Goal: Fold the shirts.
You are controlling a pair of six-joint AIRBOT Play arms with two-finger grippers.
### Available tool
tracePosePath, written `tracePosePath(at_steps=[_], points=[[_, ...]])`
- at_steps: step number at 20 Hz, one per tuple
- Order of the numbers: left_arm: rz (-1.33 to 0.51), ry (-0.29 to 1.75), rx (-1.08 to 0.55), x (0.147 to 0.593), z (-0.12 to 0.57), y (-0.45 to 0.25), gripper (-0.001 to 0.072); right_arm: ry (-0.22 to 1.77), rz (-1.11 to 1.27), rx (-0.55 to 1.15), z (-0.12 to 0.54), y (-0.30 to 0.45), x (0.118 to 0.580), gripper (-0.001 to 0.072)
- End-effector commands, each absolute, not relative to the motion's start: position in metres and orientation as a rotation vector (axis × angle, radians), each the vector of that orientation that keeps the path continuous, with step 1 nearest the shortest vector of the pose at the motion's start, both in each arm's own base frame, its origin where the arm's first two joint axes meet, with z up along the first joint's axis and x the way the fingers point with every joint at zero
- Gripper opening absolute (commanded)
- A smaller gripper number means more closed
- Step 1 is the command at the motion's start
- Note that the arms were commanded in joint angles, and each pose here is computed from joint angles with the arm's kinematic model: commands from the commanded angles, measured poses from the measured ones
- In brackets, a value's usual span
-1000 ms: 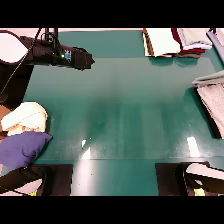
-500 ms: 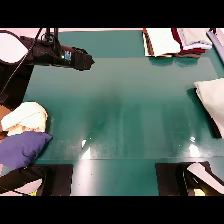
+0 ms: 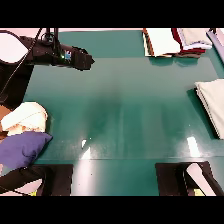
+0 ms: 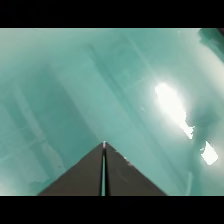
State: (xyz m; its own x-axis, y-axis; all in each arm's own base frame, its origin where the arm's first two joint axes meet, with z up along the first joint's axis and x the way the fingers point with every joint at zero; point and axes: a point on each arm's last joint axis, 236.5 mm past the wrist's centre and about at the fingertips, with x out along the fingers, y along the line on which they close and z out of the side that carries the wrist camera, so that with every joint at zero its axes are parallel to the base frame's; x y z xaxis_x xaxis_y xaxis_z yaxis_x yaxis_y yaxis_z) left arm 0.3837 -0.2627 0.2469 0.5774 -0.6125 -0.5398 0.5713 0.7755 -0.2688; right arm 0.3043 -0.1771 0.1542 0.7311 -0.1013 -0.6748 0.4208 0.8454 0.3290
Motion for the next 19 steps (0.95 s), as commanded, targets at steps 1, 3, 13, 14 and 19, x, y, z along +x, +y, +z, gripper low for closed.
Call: tracePosePath(at_steps=[1, 3, 13, 14, 19], points=[[-0.687, 0.661, -0.057, 0.384, 0.245, -0.261, 0.0025, 0.654, 0.006, 0.422, 0.181, -0.070, 0.348, 0.0511], [-0.687, 0.652, -0.062, 0.385, 0.247, -0.261, 0.0025, 0.681, 0.166, 0.362, 0.182, -0.010, 0.357, 0.0509], [-0.674, 0.562, -0.094, 0.398, 0.265, -0.263, 0.0025, 0.801, 0.539, 0.242, 0.158, 0.133, 0.351, 0.0014], [-0.674, 0.562, -0.094, 0.398, 0.265, -0.263, 0.0025, 0.801, 0.545, 0.240, 0.158, 0.135, 0.350, 0.0014], [-0.674, 0.563, -0.094, 0.398, 0.265, -0.263, 0.0025, 0.815, 0.555, 0.238, 0.157, 0.137, 0.346, 0.0014]])
